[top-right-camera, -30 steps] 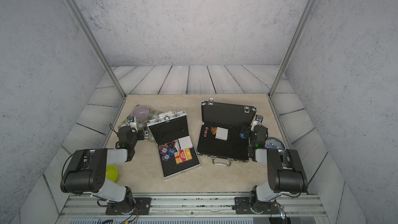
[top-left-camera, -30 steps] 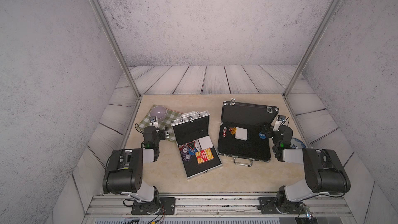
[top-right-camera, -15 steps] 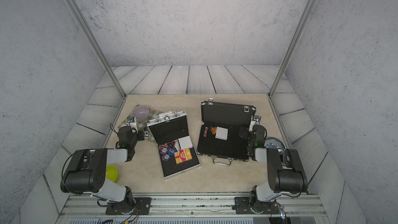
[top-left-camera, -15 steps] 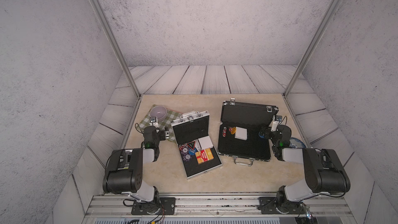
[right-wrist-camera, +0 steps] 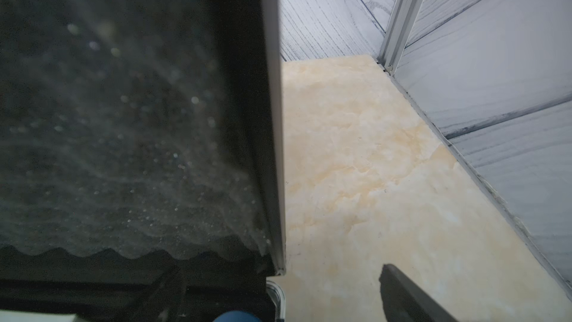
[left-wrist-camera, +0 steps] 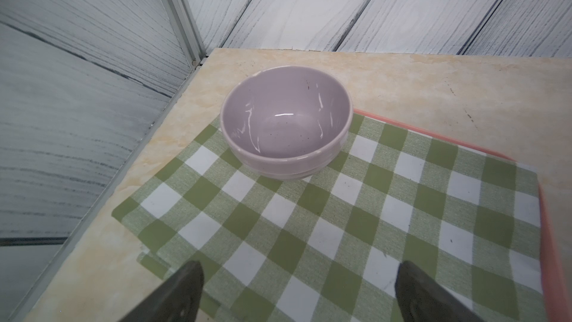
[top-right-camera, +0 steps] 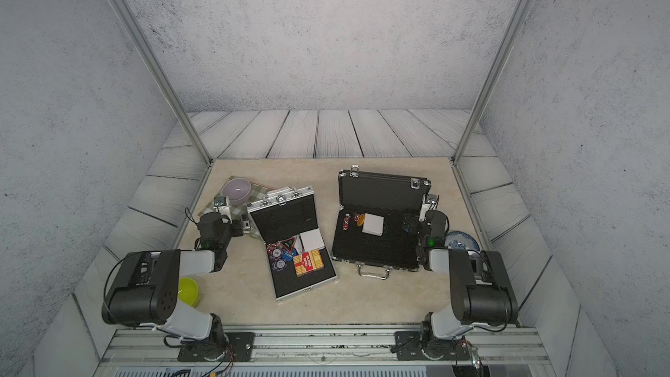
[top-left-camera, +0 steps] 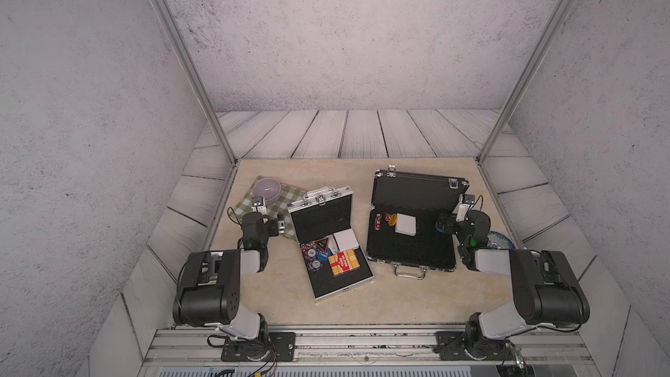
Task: Open the poker set cases
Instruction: Reset both arms
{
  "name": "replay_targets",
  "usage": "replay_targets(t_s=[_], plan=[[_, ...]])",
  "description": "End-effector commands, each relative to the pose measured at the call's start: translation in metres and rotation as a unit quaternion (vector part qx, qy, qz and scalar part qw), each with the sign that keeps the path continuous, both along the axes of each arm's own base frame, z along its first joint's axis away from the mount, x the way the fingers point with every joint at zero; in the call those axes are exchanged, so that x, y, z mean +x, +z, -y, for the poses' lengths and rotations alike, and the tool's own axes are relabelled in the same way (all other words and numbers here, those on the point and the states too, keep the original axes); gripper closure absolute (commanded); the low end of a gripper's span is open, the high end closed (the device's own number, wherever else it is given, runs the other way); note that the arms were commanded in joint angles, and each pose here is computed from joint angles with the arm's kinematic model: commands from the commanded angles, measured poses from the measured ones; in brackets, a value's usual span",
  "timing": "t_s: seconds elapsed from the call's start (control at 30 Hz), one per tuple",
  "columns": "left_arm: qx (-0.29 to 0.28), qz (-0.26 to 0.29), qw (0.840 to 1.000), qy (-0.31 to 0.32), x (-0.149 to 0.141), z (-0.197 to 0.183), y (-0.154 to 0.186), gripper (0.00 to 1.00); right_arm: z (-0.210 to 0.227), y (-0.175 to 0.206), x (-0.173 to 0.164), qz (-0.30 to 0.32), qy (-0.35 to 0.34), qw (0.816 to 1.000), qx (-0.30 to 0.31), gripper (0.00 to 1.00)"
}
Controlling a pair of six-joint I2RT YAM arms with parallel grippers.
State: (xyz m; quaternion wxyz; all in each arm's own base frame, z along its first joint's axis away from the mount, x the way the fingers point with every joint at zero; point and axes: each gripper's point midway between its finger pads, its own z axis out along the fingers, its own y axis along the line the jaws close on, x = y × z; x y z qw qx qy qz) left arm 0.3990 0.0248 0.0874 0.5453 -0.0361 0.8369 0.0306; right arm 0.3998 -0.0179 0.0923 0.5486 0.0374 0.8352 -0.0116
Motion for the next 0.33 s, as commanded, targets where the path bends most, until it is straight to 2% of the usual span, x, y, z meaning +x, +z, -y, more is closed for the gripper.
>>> replay_targets(t_s=[0.0,0.3], plan=[[0.001,0.015,1.000,0.006,0.0052,-0.0033,0.0110,0.00,-0.0034,-0.0051,0.0013,-0.011,0.008,1.000,-0.002,0.01],[0.001,0.015,1.000,0.005,0.0052,-0.0031,0.0111,0.00,-0.0044,-0.0038,0.0009,-0.008,0.011,1.000,-0.003,0.01]])
